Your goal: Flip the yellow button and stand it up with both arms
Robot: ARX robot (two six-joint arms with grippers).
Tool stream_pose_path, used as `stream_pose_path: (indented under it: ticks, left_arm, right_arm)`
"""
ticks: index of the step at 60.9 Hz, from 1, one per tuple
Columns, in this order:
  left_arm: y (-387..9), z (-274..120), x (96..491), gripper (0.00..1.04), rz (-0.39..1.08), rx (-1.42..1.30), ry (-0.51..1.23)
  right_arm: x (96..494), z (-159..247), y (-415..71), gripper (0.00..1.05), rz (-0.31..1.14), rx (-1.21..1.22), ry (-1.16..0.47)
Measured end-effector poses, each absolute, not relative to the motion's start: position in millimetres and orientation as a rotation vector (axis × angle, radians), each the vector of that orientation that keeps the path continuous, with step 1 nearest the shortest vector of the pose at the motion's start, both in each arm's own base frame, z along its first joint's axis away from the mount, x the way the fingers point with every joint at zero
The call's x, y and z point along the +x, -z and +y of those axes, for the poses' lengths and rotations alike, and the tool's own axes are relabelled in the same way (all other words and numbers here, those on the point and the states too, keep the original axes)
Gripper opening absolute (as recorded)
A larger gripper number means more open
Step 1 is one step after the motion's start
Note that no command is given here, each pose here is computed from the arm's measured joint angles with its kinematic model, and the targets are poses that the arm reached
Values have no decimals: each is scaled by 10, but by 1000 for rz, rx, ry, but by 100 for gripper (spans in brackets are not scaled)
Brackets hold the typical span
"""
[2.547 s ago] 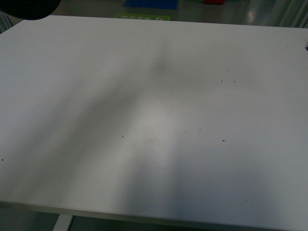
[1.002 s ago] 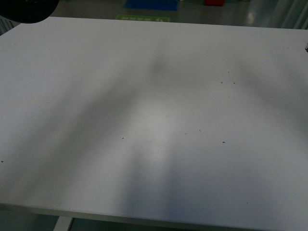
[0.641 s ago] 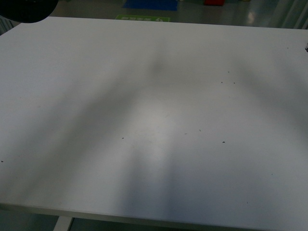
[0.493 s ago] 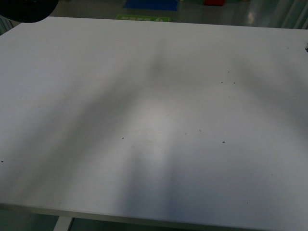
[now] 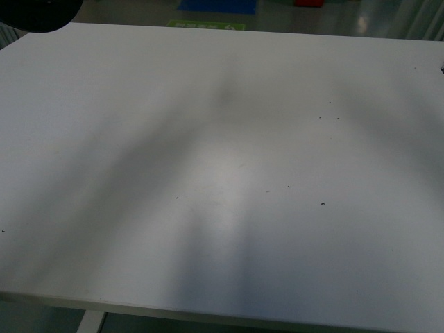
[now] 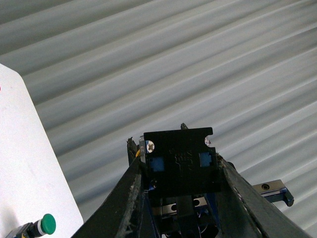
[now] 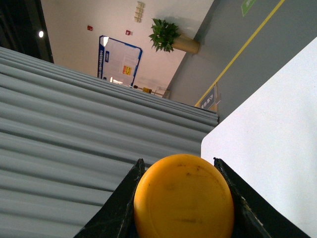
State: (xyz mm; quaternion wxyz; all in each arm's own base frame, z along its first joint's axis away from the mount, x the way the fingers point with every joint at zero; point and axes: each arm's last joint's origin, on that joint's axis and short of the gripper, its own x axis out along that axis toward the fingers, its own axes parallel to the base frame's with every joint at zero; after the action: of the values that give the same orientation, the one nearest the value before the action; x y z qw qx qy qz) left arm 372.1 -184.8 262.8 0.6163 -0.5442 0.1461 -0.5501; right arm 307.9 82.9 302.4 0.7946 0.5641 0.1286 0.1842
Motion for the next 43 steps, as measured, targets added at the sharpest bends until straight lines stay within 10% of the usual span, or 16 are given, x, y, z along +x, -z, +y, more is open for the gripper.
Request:
stream_pose_path:
  ticks: [11,34,43]
  left_arm:
    - [-2628,-1848,3721,34,337,-1253,1267]
    - [-2629,-1850,3720,99,335,-1247,1270]
    - [-2628,-1850,3719,98,335,-1247,1270]
  right_arm:
    - [3084,809,-3027,34,274,1213,-399]
    - [3111,758,-3005,34,265,1194,-395]
    - [3116,715,-2993,34,259,1190,-393]
